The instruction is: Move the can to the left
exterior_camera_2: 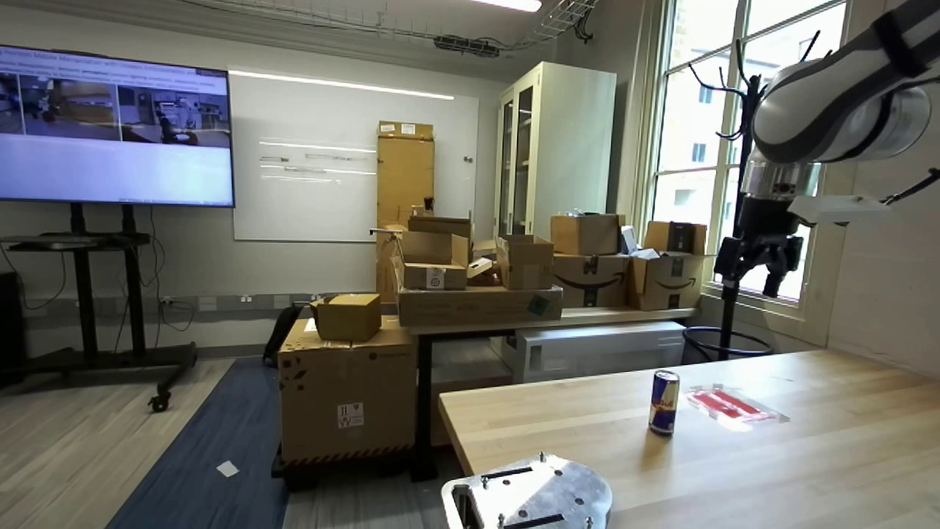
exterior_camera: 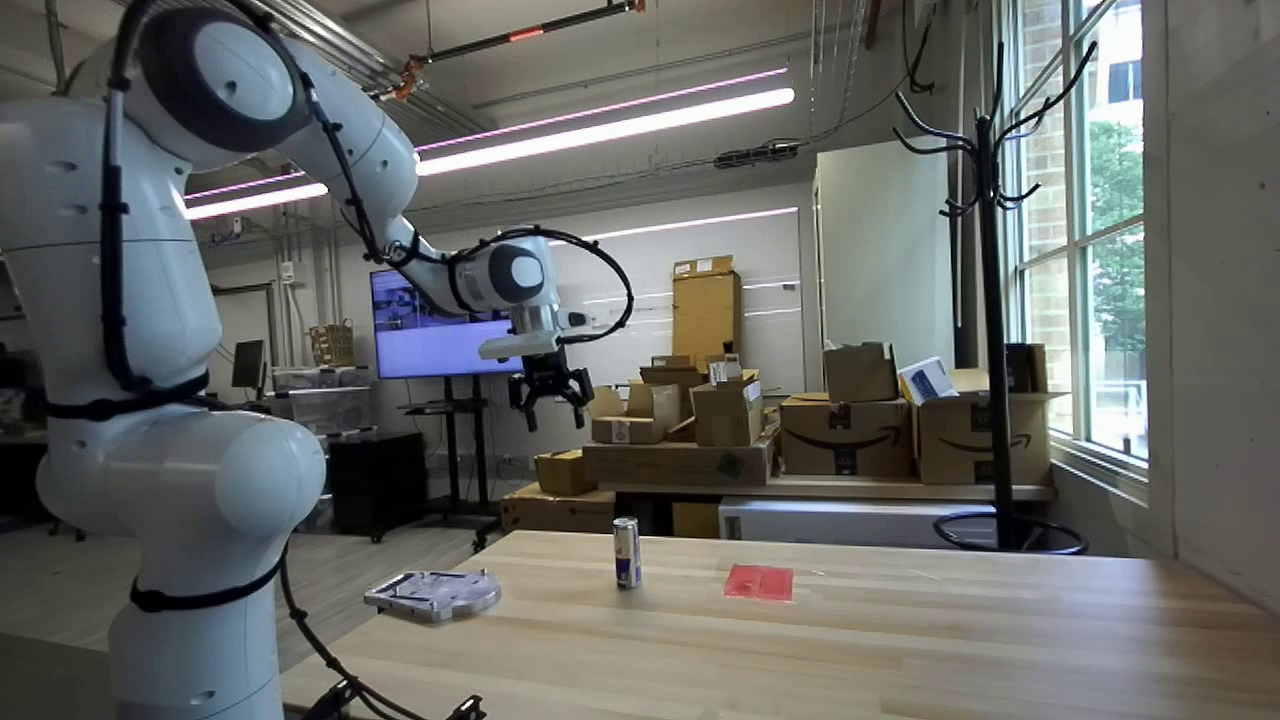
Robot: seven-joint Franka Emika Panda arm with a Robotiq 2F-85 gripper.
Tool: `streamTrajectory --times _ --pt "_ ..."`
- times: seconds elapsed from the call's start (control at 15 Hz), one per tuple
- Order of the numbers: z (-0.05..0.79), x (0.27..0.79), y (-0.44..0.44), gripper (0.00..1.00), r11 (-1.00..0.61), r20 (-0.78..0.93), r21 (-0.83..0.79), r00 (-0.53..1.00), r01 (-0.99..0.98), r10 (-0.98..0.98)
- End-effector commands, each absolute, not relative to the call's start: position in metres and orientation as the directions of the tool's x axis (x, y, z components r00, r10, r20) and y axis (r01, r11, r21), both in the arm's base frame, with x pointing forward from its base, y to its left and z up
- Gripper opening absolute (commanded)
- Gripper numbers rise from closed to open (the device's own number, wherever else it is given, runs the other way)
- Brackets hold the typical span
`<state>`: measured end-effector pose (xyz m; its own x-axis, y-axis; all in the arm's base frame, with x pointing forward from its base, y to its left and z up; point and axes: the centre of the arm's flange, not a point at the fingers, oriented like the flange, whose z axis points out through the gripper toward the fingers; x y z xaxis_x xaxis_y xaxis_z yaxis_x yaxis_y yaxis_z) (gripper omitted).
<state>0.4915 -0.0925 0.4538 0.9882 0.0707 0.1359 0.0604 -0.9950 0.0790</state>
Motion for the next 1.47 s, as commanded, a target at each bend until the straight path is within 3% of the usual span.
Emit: streamTrajectory --times 0.0,0.73,1.4 --pt "0.435 0.555 -0.101 1.0 -0.992 0.105 0.081 0.989 0.092 0.1" --pt "0.371 0.672 -0.137 1.0 -0.994 0.056 0.097 0.996 0.059 0.064" --pt "0.286 0.717 -0.15 1.0 -0.998 0.016 0.051 0.999 0.031 0.031"
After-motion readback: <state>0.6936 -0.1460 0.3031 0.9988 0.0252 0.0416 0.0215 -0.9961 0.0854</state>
